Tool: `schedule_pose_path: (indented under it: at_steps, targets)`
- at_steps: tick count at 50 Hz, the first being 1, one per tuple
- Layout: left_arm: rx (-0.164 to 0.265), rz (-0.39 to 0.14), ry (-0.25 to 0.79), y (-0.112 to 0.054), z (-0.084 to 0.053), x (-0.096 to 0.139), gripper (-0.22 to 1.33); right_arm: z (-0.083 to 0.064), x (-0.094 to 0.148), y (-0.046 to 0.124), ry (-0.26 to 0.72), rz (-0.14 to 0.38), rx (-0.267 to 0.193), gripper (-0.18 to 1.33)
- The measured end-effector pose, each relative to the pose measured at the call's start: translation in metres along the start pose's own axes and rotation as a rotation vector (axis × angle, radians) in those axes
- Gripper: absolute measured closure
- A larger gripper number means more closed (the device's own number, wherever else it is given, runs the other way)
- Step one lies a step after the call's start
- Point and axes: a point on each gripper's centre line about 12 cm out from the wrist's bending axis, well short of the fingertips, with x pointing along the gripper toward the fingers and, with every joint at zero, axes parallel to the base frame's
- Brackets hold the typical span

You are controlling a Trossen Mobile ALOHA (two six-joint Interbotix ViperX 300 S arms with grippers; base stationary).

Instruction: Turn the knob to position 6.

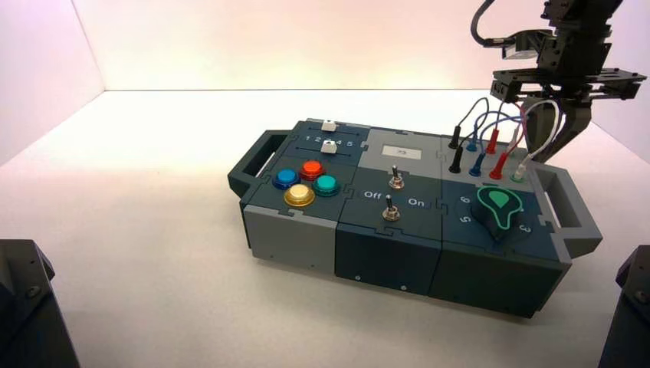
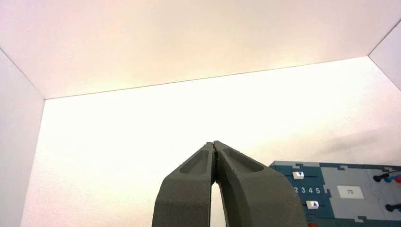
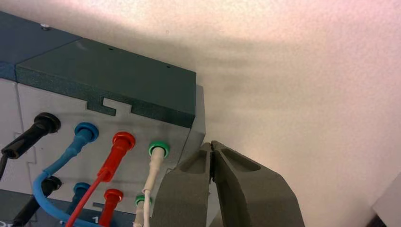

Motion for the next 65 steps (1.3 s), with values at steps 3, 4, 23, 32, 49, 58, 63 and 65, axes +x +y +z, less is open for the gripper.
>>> schedule_pose_path:
  at_steps: [3, 4, 23, 32, 49, 58, 63, 65]
  targets:
    - [0.002, 0.0, -0.002, 0.0, 0.001, 0.0, 1.28, 0.0, 0.0, 0.001, 0.0, 0.006, 0.002, 1.29]
    - [0.002, 0.0, -0.002, 0.0, 0.001, -0.001, 1.27, 0.0, 0.0, 0.001, -0.001, 0.008, 0.004, 1.29]
    - [0.004, 0.004, -0.002, 0.001, 0.002, 0.0, 1.28, 0.015, -0.01, 0.028, -0.033, 0.054, -0.026, 1.29]
    - [0.008, 0.004, -0.002, 0.001, 0.002, 0.0, 1.27, 0.022, -0.01, 0.039, -0.028, 0.069, -0.042, 1.29]
    - [0.009, 0.005, -0.002, 0.001, 0.002, 0.0, 1.27, 0.027, -0.004, 0.065, -0.009, 0.094, -0.083, 1.29]
    - [0.009, 0.005, -0.003, 0.001, 0.002, 0.0, 1.28, 0.028, -0.003, 0.079, -0.004, 0.102, -0.113, 1.3]
    - [0.009, 0.005, -0.005, 0.001, 0.002, -0.001, 1.27, 0.03, -0.006, 0.084, -0.011, 0.105, -0.124, 1.3]
    - [0.009, 0.005, -0.005, 0.001, 0.002, -0.001, 1.27, 0.031, -0.006, 0.085, -0.014, 0.106, -0.126, 1.3]
